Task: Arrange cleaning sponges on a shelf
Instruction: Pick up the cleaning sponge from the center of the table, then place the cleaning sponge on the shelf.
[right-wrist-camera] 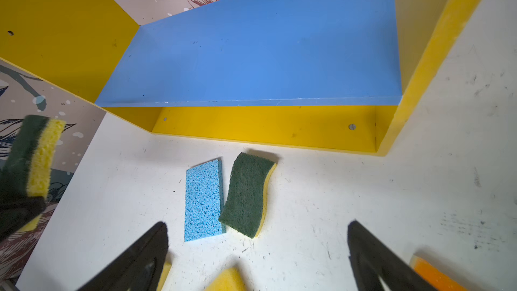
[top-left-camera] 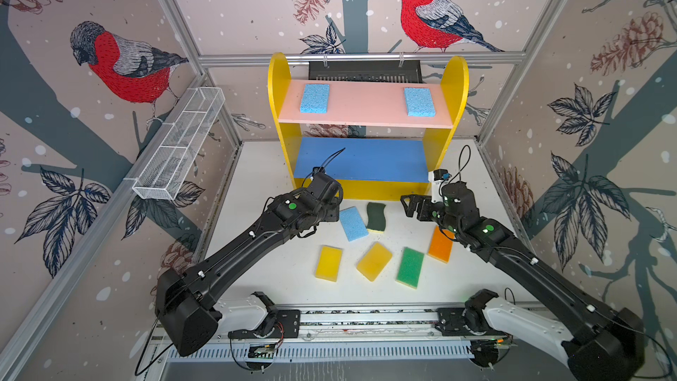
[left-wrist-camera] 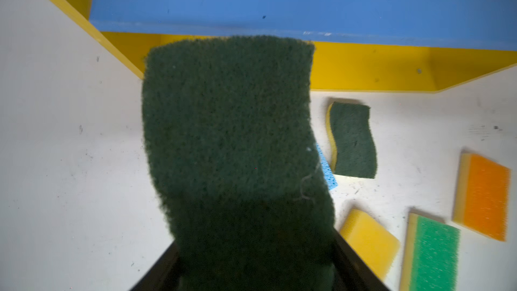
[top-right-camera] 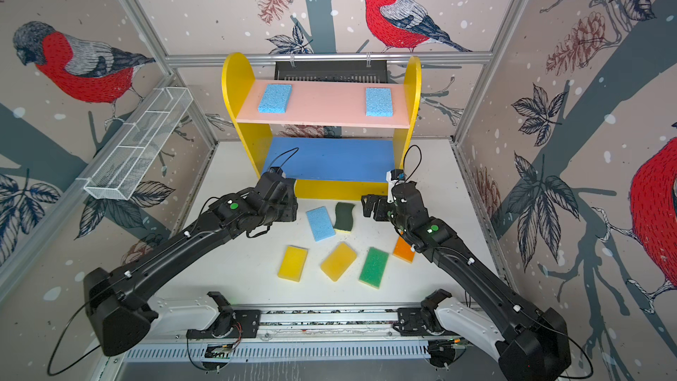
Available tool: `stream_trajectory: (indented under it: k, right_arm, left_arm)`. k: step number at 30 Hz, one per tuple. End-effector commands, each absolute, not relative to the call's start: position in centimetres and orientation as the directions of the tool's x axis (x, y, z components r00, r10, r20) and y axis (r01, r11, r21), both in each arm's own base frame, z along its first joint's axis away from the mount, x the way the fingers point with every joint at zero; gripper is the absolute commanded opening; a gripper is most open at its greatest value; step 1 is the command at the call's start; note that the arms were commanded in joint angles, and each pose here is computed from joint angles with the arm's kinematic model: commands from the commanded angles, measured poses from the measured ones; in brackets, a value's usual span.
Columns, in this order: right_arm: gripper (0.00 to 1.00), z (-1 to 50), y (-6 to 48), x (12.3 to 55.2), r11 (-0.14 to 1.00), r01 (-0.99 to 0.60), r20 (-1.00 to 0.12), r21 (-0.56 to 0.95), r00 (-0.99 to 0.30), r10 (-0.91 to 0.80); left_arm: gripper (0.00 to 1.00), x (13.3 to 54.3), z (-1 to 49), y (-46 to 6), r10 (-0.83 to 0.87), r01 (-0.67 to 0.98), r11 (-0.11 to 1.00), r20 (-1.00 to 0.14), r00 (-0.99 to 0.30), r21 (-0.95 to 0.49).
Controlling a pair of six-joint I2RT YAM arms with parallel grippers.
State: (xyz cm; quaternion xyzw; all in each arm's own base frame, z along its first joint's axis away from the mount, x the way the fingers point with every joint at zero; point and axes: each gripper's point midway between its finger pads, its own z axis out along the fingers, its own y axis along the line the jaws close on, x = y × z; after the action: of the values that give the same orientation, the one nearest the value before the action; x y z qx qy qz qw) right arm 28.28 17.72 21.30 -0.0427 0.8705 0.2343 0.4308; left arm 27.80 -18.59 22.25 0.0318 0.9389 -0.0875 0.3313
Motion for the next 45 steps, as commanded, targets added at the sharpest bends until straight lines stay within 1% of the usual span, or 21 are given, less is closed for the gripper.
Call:
stream_trajectory:
  k: [1,13,18,23,32,39,45]
  right_arm:
    - [1.0,22.2,17.7,28.1,0.883,-0.301,-0.79,0.361,-0.602,0.118]
    - [1.0,23.1,17.5,27.5,0.876,-0.324,-0.807,0.357,-0.579,0.115]
    - [1.0,23.5,17.4,27.5,0.879,-0.328,-0.814,0.346,-0.571,0.108]
    - [0.99,23.9,17.4,27.3,0.873,-0.341,-0.822,0.349,-0.558,0.111]
    - [0.99,24.1,17.3,26.9,0.871,-0.357,-0.829,0.337,-0.551,0.095]
    - [1.0,24.5,17.2,26.8,0.874,-0.367,-0.835,0.319,-0.545,0.076]
    - [0.99,25.0,17.1,26.8,0.875,-0.379,-0.844,0.301,-0.532,0.06]
  left_arm:
    - [0.66,27.3,24.4,-18.5,0.033,0.144,0.982,-0.644,-0.764,-0.12]
    - [0.64,27.9,33.1,-21.6,0.105,0.281,0.954,-0.759,-0.643,-0.107]
    - [0.64,29.0,36.5,-22.7,0.13,0.316,0.945,-0.795,-0.593,-0.081]
    - [0.64,30.2,40.4,-24.3,0.151,0.376,0.924,-0.843,-0.517,-0.065]
    - [0.64,33.1,44.1,-26.6,0.182,0.396,0.918,-0.892,-0.414,0.003]
    - [0.65,35.1,47.0,-28.8,0.145,0.42,0.908,-0.931,-0.334,-0.009]
    - [0.67,37.7,48.3,-30.3,0.117,0.428,0.904,-0.953,-0.279,-0.014]
